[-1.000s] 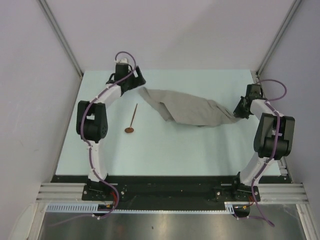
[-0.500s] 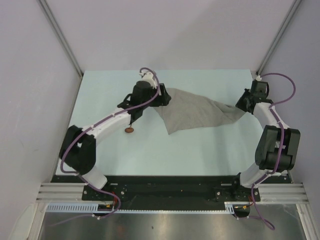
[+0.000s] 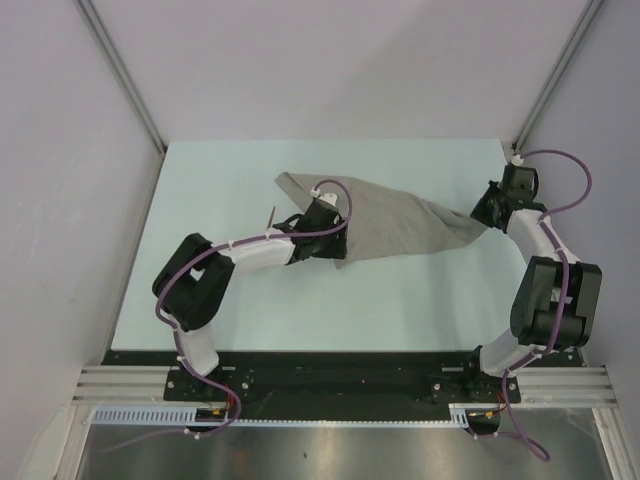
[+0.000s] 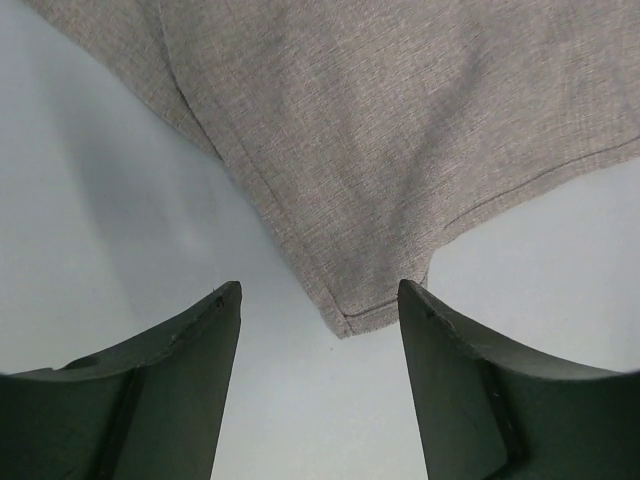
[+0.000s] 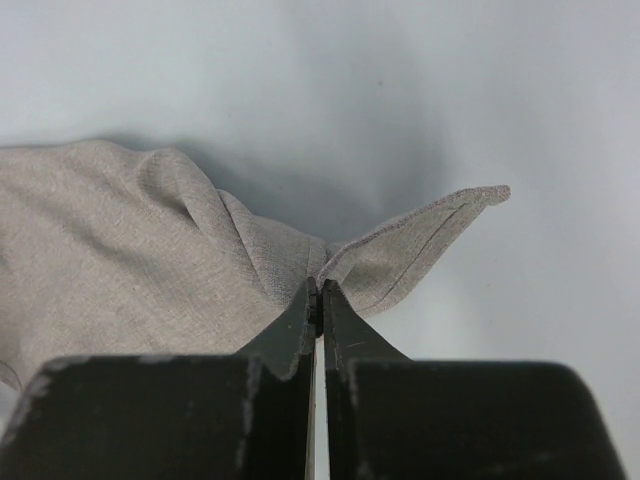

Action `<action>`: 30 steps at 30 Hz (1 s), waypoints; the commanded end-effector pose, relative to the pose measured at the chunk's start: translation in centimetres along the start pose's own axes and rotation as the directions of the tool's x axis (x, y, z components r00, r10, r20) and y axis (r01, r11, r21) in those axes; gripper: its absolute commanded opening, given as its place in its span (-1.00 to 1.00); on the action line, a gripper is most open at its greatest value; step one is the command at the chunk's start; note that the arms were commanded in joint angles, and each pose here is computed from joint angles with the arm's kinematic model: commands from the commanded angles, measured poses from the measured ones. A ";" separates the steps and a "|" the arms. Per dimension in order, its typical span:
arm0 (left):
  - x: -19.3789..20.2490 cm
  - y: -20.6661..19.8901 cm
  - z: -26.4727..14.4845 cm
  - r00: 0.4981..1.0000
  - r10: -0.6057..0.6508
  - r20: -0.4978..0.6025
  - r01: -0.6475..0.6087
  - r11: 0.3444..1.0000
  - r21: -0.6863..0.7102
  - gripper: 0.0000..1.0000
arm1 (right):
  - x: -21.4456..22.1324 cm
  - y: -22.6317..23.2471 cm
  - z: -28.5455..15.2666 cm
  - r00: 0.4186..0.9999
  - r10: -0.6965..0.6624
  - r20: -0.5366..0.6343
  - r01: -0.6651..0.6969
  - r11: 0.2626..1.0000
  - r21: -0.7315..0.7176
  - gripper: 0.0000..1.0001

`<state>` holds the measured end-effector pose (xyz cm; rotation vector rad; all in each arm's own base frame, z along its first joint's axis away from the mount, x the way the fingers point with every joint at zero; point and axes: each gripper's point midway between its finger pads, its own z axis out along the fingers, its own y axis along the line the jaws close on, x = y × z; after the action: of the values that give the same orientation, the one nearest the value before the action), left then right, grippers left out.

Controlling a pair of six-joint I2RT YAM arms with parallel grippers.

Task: Fold the napkin, place the utensils inside, and roll it up
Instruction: Flatten the napkin out

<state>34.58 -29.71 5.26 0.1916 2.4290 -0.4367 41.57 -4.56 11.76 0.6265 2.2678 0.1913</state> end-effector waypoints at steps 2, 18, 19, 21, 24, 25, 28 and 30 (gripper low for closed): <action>0.6 0.6 -0.1 1.000 -0.006 -0.013 0.005 0.998 -0.064 0.37 | -1.8 0.7 -1.2 0.998 0.002 0.062 0.000 1.000 -0.031 -1.00; 3.9 -1.5 1.6 0.994 -0.019 -0.103 0.022 0.999 0.033 0.42 | -1.7 0.1 -0.8 0.998 0.013 0.057 -0.012 1.000 -0.026 -1.00; 4.0 -1.4 1.6 0.994 -0.020 -0.110 0.023 0.999 0.029 0.42 | -1.8 0.1 -0.9 0.998 0.012 0.059 -0.011 1.000 -0.026 -1.00; 4.3 -1.3 1.8 0.992 -0.017 -0.122 0.020 1.000 0.021 0.41 | -1.9 0.0 -0.9 0.998 0.013 0.060 -0.012 1.000 -0.023 -1.00; 4.7 -1.2 2.1 0.990 -0.013 -0.139 0.015 1.000 0.014 0.35 | -1.8 0.0 -1.0 0.998 0.014 0.059 -0.013 1.000 -0.023 -1.00; 5.0 -1.1 2.2 0.989 -0.010 -0.147 0.011 1.000 0.011 0.28 | -2.0 -0.1 -1.1 0.998 0.017 0.063 -0.015 1.000 -0.021 -1.00; 5.6 -0.9 2.5 0.986 -0.012 -0.164 0.013 1.000 0.005 0.11 | -2.1 -0.1 -1.3 0.998 0.019 0.068 -0.017 1.000 -0.021 -1.00; 5.8 -1.0 2.8 0.986 -0.013 -0.166 0.015 1.000 0.011 -0.02 | -2.2 -0.2 -1.5 0.997 0.018 0.072 -0.016 1.000 -0.020 -1.00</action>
<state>33.22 -31.36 2.39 0.2015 2.5017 -0.4648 41.49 -5.22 12.03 0.6423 2.2559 0.1978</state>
